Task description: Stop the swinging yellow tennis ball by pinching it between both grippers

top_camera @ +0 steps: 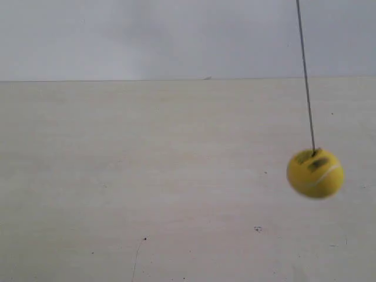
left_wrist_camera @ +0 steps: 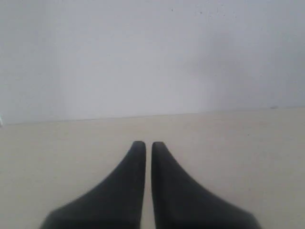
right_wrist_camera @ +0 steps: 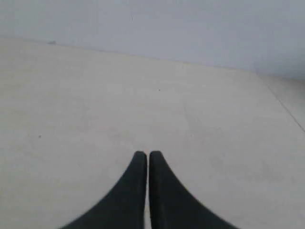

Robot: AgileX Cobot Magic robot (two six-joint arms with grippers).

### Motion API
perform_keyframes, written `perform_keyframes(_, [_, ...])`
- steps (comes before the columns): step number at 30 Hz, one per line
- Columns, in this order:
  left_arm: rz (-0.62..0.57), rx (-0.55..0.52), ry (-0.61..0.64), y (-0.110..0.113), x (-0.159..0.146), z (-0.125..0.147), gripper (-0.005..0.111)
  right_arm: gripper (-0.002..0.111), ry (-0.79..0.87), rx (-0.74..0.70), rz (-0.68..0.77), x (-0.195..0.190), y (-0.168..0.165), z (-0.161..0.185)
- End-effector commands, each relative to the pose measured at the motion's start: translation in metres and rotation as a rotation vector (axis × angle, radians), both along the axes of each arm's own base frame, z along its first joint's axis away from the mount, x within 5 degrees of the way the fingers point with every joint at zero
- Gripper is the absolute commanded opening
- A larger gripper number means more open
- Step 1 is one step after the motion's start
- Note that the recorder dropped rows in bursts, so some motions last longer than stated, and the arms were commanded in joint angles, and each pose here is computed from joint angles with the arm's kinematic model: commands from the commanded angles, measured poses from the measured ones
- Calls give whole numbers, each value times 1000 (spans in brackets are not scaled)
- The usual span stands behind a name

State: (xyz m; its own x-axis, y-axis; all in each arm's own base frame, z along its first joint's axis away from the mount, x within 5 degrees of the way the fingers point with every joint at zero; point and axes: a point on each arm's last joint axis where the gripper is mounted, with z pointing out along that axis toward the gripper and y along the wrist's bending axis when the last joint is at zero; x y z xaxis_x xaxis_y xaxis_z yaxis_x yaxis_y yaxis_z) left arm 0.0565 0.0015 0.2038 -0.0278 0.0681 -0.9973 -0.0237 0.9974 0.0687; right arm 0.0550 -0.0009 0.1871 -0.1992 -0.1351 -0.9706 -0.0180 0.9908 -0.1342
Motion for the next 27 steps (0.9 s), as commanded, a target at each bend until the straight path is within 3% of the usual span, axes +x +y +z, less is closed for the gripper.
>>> perform_keyframes(1, [-6, -13, -64, 0, 0, 5, 5, 0, -154, 117, -2, 1, 1, 14])
perform_keyframes(5, [-7, -12, -84, 0, 0, 7, 5, 0, -238, 349, -14, 1, 1, 22])
perform_keyframes(11, [-8, -42, -106, 0, 0, 9, 5, 0, -305, 389, -11, 1, 1, 28])
perform_keyframes(13, [-11, -83, -144, -1, -1, 12, 5, 0, -328, 420, -10, 1, 0, 30])
perform_keyframes(18, [-36, -193, -315, -1, -4, 27, 5, 0, -357, 652, -14, 0, 0, 33])
perform_keyframes(23, [-71, -216, -527, -2, -11, 45, 5, 0, -529, 617, 23, -4, -2, 48])
perform_keyframes(27, [-107, -194, -642, -4, -18, 58, 5, 0, -676, 494, 87, -11, 1, 70])
